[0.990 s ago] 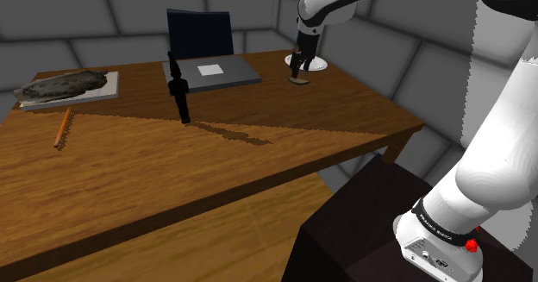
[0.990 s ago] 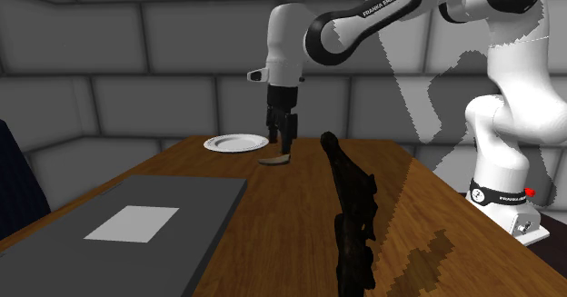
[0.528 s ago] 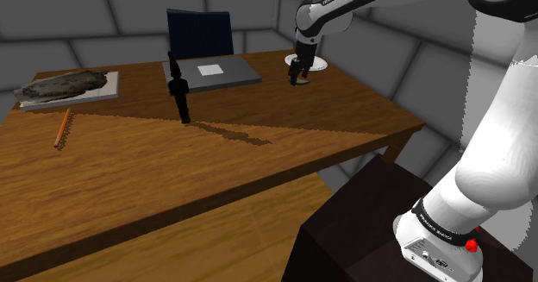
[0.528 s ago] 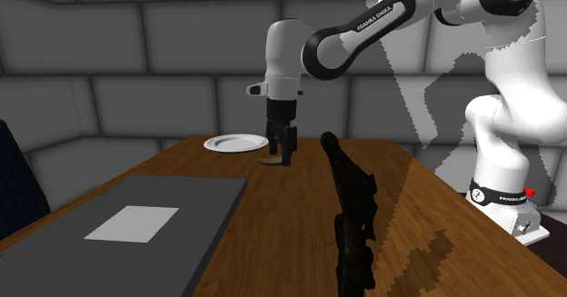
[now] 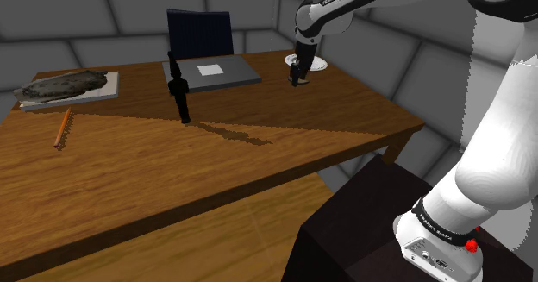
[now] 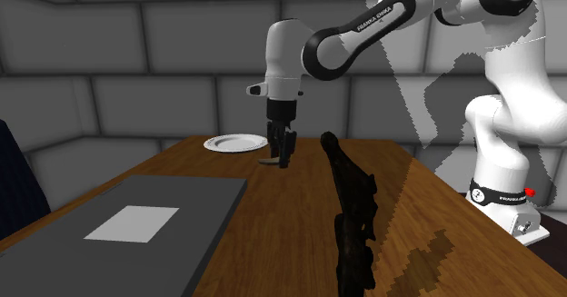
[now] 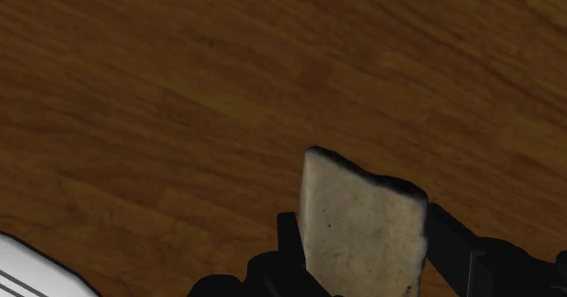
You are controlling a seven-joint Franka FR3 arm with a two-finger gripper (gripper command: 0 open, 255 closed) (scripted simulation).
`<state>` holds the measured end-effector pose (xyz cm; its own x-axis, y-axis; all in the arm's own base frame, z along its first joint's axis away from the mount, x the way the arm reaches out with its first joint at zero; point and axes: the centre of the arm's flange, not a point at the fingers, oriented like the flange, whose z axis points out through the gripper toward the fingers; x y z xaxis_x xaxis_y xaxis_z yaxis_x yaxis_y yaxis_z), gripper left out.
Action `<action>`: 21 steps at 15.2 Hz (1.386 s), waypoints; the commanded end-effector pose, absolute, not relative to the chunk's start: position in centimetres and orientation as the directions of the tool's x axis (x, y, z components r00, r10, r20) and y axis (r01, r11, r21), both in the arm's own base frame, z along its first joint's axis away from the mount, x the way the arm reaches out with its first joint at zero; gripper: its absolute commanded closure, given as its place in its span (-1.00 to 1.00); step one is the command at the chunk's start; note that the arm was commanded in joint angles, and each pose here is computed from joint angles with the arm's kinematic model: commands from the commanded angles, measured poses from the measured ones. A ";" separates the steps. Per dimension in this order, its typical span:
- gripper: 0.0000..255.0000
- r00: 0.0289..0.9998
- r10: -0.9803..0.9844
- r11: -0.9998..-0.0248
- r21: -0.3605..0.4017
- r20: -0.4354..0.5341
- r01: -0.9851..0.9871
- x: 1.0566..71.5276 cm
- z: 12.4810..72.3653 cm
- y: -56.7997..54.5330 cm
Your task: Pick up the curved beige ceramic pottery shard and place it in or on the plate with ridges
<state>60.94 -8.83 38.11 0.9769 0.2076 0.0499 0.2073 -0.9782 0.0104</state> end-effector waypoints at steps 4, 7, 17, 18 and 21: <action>1.00 0.977 0.207 -0.978 0.010 0.048 0.207 60.9 38.0 -8.9; 1.00 0.977 0.207 -0.978 0.010 0.048 0.207 61.0 38.0 -8.9; 1.00 0.977 0.207 -0.978 0.010 0.048 0.207 60.9 42.8 -8.9; 1.00 0.977 0.207 -0.978 0.010 0.048 0.207 60.9 43.3 -8.9; 1.00 0.977 0.207 -0.978 0.010 0.048 0.207 60.9 44.9 -8.9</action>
